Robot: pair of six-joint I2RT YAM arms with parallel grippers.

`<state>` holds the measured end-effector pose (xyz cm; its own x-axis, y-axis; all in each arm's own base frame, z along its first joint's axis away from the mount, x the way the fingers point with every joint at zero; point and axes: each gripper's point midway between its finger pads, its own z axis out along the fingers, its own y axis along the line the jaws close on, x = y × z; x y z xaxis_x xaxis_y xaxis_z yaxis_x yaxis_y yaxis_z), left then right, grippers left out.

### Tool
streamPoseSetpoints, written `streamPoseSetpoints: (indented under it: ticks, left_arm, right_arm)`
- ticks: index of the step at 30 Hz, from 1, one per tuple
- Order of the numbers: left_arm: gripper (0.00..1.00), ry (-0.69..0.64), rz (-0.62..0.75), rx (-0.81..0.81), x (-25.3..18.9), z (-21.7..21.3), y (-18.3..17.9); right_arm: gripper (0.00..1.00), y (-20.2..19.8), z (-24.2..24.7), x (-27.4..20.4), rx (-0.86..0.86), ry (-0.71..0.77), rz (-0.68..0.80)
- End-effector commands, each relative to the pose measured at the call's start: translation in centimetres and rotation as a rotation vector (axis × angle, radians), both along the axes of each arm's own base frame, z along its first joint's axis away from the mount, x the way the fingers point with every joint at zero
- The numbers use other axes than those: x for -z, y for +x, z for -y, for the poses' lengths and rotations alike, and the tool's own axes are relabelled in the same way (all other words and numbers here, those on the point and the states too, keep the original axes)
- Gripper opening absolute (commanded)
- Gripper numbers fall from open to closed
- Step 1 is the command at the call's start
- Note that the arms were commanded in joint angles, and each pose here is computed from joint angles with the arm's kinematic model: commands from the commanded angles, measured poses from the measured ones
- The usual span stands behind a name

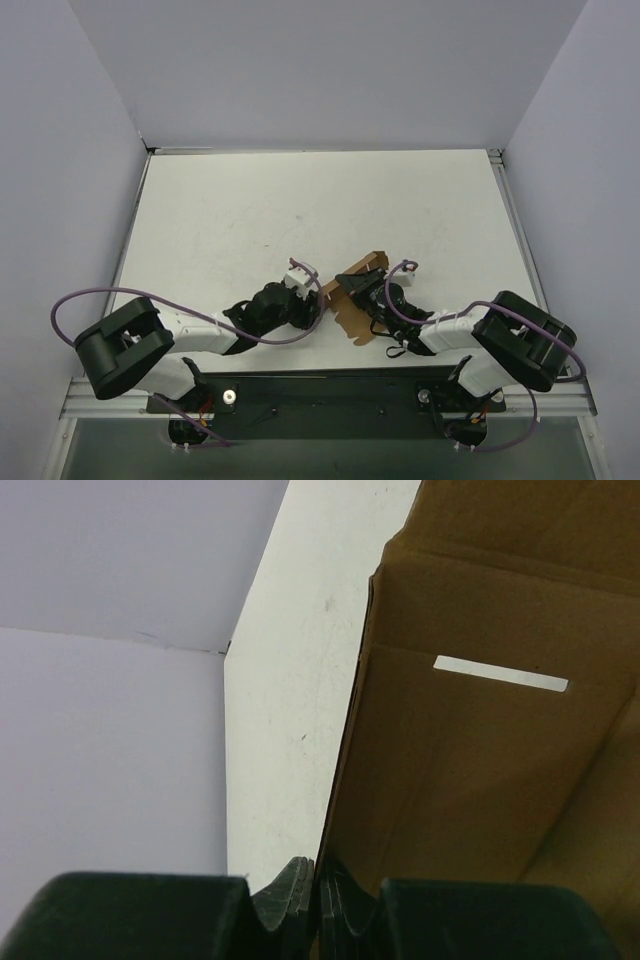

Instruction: Fold the paper box

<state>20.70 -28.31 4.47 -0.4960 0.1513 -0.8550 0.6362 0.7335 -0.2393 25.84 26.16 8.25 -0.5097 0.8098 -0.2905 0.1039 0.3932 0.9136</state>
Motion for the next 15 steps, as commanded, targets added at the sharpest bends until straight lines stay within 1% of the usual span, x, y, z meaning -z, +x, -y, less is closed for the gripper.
streamPoseSetpoints:
  ticks: [1,2,3,4,5,6,7,8,9,10,11,12,15]
  left_arm:
    - [0.39,-0.137,0.103,-0.051,-4.2,2.6,2.5]
    - [0.31,-0.144,0.107,-0.049,-4.3,2.8,2.5]
    - [0.21,-0.146,0.113,-0.049,-4.6,3.0,2.7]
    - [0.08,-0.142,0.117,-0.062,-4.8,3.0,3.0]
    - [0.01,-0.133,0.113,-0.066,-4.7,3.0,3.1]
    - [0.00,-0.111,0.098,-0.071,-4.7,3.1,3.2]
    - [0.00,-0.094,0.090,-0.092,-4.6,2.8,3.4]
    - [0.00,-0.086,0.073,-0.103,-4.5,2.8,3.4]
    - [0.00,-0.049,0.041,-0.114,-3.8,2.4,3.2]
    - [0.00,-0.050,0.034,-0.129,-4.2,2.5,3.5]
    - [0.00,-0.053,0.011,-0.138,-4.3,2.7,3.4]
    - [0.00,-0.030,-0.012,-0.144,-3.9,2.3,3.2]
    - [0.00,-0.028,-0.039,-0.175,-4.2,2.1,3.1]
  right_arm:
    - [0.01,0.4,0.2,-1.3,0.024,-0.025,0.041]
    - [0.04,0.3,0.3,-1.3,0.023,-0.034,0.038]
    - [0.12,0.3,0.3,-1.4,0.026,-0.042,0.039]
    - [0.16,0.3,0.2,-2.0,0.021,-0.041,0.049]
    - [0.20,0.1,0.4,-1.7,0.020,-0.063,0.041]
    - [0.31,0.1,0.5,-1.9,0.024,-0.078,0.046]
    - [0.36,-0.1,0.5,-2.6,0.019,-0.084,0.064]
    - [0.40,-0.6,0.4,-2.1,0.012,-0.127,0.044]
    - [0.46,-0.8,0.4,-2.3,0.009,-0.146,0.043]
    - [0.48,-0.8,0.6,-3.1,0.024,-0.155,0.063]
    - [0.50,-1.4,0.3,-3.1,0.003,-0.202,0.066]
    - [0.52,-1.5,0.4,-3.4,0.004,-0.220,0.073]
    - [0.52,-2.0,0.6,-3.9,0.013,-0.272,0.068]
